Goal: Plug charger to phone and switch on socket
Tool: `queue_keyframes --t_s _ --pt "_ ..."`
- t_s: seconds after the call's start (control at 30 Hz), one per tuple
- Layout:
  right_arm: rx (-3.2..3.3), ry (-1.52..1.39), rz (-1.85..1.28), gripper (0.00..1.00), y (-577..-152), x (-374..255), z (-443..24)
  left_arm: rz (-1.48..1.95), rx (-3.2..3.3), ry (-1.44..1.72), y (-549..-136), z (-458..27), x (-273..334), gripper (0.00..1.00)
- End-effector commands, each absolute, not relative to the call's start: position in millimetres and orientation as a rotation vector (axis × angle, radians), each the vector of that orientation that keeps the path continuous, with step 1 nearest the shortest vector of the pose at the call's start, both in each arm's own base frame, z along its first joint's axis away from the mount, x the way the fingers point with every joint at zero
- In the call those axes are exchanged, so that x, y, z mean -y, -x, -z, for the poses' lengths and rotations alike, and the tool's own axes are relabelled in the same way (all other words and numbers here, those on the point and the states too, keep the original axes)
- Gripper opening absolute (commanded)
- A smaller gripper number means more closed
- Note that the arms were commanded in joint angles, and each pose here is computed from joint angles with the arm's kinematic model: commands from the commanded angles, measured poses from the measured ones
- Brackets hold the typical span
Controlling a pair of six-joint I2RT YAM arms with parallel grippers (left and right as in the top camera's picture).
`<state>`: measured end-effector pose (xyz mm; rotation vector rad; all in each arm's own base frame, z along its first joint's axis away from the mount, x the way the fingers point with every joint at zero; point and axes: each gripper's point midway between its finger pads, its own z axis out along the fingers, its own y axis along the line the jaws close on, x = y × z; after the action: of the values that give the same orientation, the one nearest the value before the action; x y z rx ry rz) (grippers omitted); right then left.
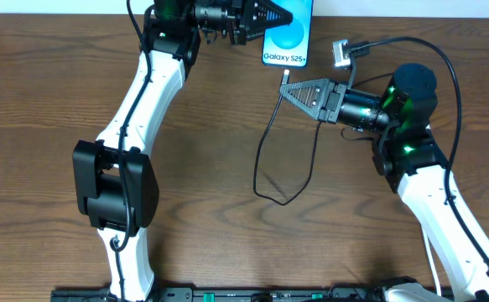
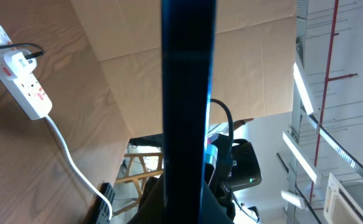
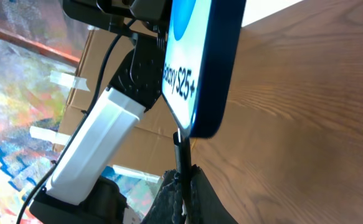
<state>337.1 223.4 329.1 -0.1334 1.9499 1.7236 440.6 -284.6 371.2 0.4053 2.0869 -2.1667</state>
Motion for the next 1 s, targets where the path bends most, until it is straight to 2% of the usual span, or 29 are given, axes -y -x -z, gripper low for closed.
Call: queue_keyframes --t_s 0.0,0.97 --pt "-1.969 0.119 -1.757 0.01 -340 -227 -324 2.127 -2.019 -0.517 -425 -399 282 0.07" --pt "-1.937 0.214 -1.823 0.01 -328 -238 -335 2.128 -2.02 -0.521 -425 -398 282 0.07"
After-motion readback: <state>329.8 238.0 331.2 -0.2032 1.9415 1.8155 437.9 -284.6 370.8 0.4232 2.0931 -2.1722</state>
